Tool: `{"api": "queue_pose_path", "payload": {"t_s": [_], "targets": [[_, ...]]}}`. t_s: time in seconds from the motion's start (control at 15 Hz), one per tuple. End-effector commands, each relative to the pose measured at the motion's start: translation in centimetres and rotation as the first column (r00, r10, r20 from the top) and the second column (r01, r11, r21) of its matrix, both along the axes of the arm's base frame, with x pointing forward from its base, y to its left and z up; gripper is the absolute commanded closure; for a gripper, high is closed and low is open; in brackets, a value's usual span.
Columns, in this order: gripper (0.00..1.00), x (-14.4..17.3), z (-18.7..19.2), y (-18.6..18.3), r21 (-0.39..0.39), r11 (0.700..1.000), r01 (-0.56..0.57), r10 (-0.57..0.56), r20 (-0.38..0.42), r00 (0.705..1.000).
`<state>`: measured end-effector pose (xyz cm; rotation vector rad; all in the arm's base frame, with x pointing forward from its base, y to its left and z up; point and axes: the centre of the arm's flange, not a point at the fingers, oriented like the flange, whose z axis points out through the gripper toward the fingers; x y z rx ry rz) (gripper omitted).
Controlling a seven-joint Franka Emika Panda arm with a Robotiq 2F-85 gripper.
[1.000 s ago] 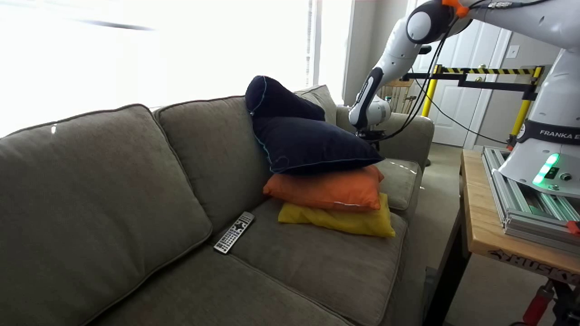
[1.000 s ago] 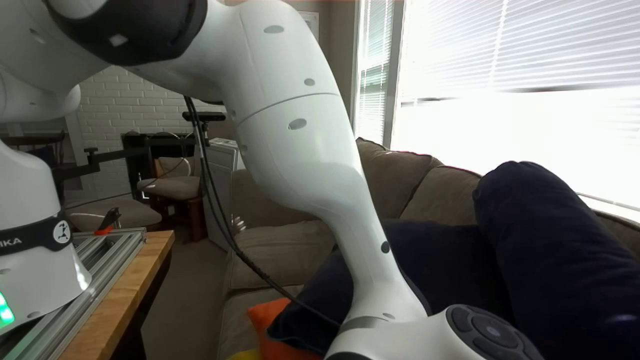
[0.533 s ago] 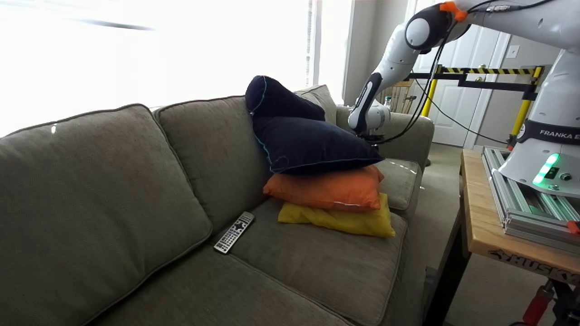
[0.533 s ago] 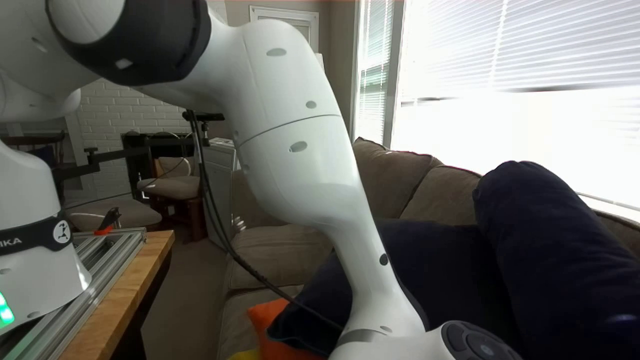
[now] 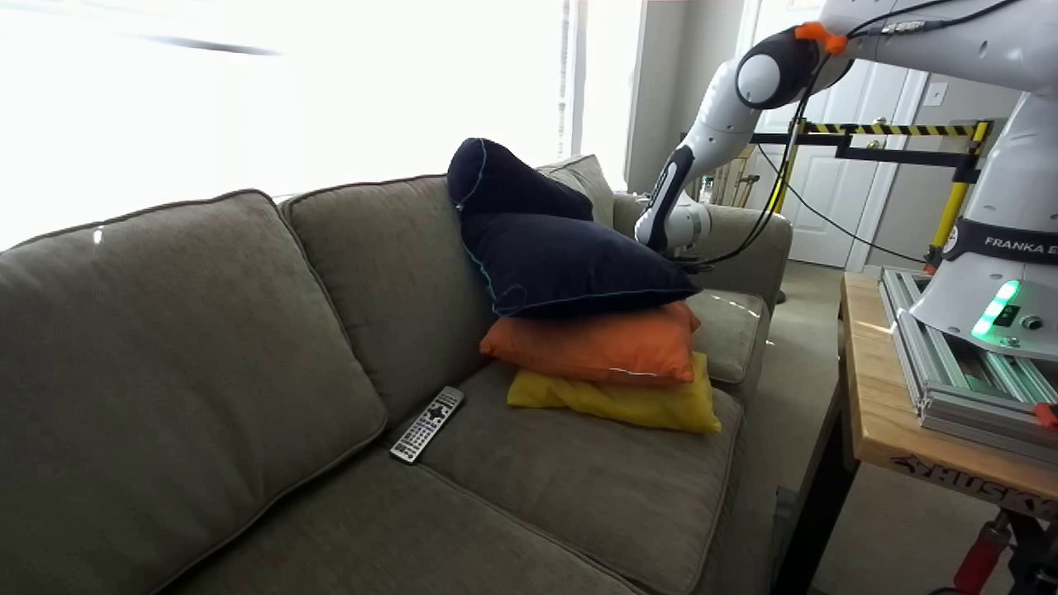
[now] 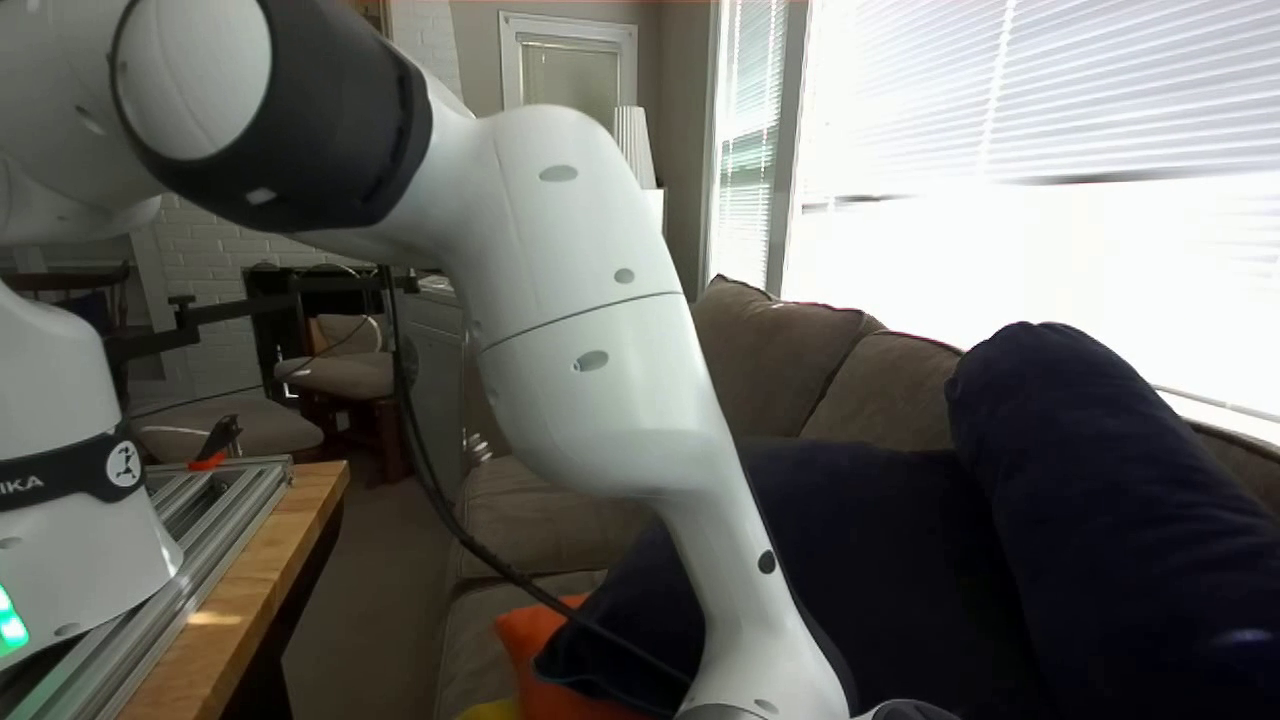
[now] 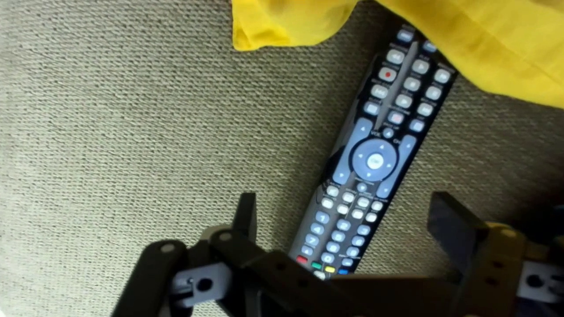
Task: Put the black remote control on the dark blue pillow.
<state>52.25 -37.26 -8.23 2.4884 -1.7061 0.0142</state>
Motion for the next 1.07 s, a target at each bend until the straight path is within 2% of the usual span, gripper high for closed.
{"api": "queue_pose_path", "payload": {"t_s": [0.0,0.47,1.0], "targets": [[0.0,1.2,-2.0,-0.7,0.009,0.999,0.042,-0.042,0.035,0.998],[0.0,2.8,-3.4,-1.4,0.001,1.0,0.027,-0.027,0.054,0.998],[0.0,2.8,-4.3,-1.4,-0.006,1.0,-0.001,0.001,0.043,0.999]]}}
